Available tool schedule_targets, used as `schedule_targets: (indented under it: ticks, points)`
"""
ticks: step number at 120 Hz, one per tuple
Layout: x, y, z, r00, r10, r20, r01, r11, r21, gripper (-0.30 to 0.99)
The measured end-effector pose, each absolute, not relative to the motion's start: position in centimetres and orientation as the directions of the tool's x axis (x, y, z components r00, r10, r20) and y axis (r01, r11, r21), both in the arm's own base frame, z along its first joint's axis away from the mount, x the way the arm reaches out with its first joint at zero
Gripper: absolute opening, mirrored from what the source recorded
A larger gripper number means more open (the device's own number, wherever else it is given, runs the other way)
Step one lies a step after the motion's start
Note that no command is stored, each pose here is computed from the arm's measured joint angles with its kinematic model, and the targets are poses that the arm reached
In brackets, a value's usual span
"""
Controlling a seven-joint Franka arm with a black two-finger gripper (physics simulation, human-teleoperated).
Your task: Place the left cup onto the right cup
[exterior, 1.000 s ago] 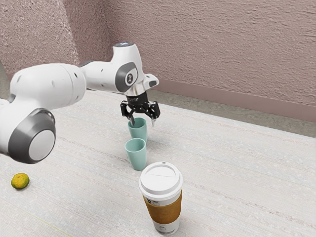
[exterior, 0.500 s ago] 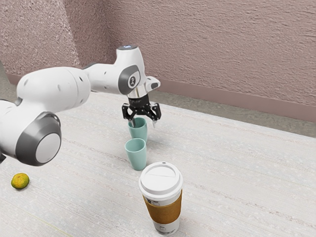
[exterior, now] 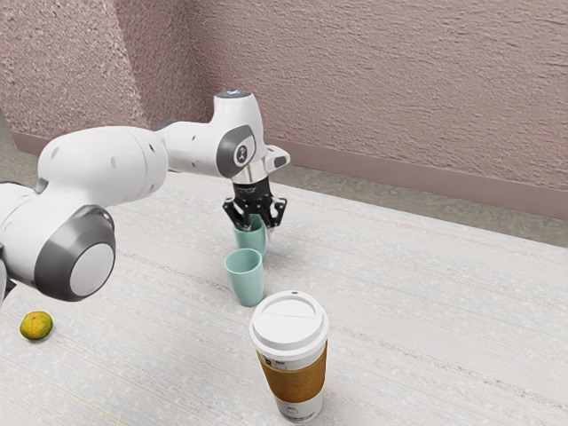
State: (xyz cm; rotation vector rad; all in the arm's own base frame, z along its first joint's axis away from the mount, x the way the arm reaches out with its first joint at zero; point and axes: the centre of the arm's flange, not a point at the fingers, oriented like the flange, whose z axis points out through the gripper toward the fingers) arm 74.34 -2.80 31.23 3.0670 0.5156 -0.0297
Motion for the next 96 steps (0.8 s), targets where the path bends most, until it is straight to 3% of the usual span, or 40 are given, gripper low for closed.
schedule_targets:
  ticks: [14, 32, 78, 96]
  points:
    - [74.3, -2.7, 31.3, 0.942, 0.335, -0.024, 0.336, -0.942, 0.018, 0.04]
    - [74.2, -2.7, 31.3, 0.939, 0.343, -0.030, 0.344, -0.939, 0.012, -0.04]
    - [74.0, -1.8, 31.9, 0.929, 0.369, -0.032, 0.369, -0.929, -0.015, -0.08]
    - [73.7, -1.9, 34.6, 0.935, 0.355, -0.018, 0.355, -0.934, -0.040, -0.09]
